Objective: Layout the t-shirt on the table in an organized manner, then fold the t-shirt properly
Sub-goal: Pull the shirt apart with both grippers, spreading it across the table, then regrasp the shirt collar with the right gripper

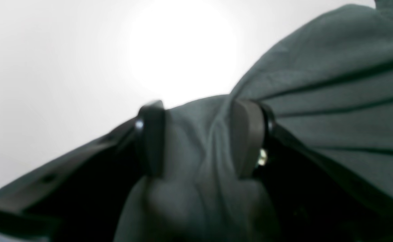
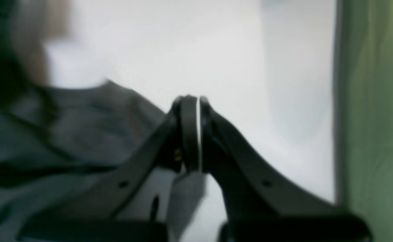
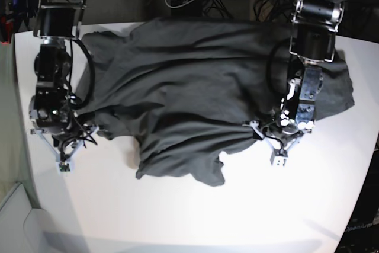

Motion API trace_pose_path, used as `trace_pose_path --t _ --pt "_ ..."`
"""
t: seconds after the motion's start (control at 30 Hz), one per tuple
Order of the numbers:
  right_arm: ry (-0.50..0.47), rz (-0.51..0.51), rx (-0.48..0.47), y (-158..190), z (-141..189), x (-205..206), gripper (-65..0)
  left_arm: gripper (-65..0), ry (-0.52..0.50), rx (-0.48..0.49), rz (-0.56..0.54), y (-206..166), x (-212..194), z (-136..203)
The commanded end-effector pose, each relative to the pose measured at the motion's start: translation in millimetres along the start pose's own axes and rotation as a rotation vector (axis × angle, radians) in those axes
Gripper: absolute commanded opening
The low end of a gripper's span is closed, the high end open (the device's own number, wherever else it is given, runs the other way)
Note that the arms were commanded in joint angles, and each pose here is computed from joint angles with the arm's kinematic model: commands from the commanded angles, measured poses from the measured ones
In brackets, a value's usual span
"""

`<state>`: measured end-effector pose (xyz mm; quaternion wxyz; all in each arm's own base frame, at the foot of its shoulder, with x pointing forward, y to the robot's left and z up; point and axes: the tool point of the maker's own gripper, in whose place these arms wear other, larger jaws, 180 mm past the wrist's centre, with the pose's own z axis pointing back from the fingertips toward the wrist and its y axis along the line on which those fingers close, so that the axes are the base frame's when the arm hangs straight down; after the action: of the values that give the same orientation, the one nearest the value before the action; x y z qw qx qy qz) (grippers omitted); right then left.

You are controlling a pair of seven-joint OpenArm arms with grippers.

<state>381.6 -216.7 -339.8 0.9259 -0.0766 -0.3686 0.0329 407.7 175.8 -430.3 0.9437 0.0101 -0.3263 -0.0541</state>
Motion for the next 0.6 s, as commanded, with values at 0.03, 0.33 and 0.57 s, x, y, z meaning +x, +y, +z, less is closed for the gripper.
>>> trace_pose_path --t 0.03,0.33,0.57 --pt "-0.071 0.042 0.041 23.3 5.0 29.2 -65.0 -34.2 0.058 0.041 -0.016 12.3 -10.4 1.0" --pt "0.037 0.090 0.151 78.4 -36.8 -4.3 -65.0 -34.2 0.061 0.042 -0.017 12.9 -12.3 1.0" --pt "0.102 0.105 0.087 36.8 -65.4 -37.0 -65.0 -34.2 0.066 0.039 -0.016 11.3 -13.0 0.8"
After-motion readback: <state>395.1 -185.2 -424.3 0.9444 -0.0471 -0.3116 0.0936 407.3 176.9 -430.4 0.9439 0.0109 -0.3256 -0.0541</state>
